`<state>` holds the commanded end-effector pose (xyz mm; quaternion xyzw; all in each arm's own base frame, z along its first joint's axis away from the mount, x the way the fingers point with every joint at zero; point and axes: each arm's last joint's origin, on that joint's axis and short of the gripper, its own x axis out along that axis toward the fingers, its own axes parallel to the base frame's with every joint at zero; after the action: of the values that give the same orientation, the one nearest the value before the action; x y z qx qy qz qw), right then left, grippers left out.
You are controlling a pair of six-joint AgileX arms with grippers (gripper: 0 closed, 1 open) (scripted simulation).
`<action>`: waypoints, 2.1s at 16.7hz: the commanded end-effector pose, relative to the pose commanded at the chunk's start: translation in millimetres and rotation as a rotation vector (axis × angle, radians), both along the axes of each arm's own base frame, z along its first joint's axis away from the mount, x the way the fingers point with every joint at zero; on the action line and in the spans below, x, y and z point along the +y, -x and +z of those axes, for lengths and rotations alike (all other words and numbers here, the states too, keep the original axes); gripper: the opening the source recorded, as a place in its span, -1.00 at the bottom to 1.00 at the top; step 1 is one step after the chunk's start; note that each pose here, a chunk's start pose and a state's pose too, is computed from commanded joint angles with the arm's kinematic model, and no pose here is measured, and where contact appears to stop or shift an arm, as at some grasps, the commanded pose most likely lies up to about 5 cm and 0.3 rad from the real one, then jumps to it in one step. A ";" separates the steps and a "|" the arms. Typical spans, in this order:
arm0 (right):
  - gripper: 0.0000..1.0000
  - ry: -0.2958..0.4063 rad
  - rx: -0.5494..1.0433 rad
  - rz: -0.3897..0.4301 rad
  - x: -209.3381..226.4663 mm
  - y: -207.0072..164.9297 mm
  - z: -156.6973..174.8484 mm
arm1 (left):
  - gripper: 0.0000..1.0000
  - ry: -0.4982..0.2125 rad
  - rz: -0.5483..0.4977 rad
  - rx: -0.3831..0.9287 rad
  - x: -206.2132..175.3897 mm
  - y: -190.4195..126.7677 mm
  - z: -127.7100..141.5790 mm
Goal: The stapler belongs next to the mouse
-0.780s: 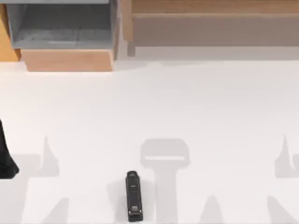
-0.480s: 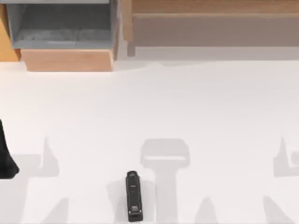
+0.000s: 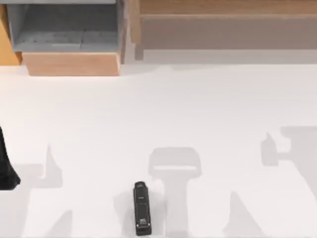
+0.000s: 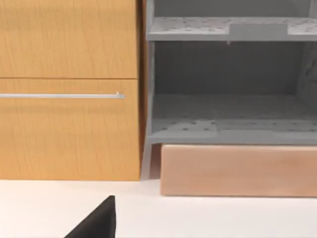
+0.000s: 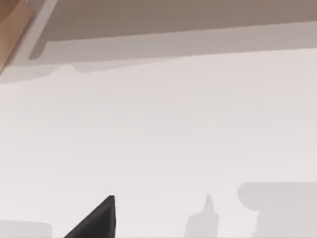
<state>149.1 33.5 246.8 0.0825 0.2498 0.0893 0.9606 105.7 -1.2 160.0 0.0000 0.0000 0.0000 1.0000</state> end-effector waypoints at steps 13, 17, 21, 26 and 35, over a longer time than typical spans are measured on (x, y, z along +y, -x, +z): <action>1.00 0.173 1.029 0.099 232.2 -115.0 -53.8 | 1.00 0.000 0.000 0.000 0.0 0.0 0.0; 1.00 0.270 1.075 0.087 295.9 -97.4 -77.0 | 1.00 0.000 0.000 0.000 0.0 0.0 0.0; 1.00 0.308 1.047 0.090 328.5 -79.1 -79.7 | 1.00 0.000 0.000 0.000 0.0 0.0 0.0; 1.00 0.311 1.041 0.091 331.7 -76.7 -79.5 | 1.00 0.000 0.000 0.000 0.0 0.0 0.0; 1.00 0.311 1.041 0.091 331.8 -76.7 -129.3 | 1.00 0.000 0.000 0.000 0.0 0.0 0.0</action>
<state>225.8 365.3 117.5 -0.0383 0.7061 0.0400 0.7059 105.7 -1.2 160.0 0.0000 0.0000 0.0000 1.0000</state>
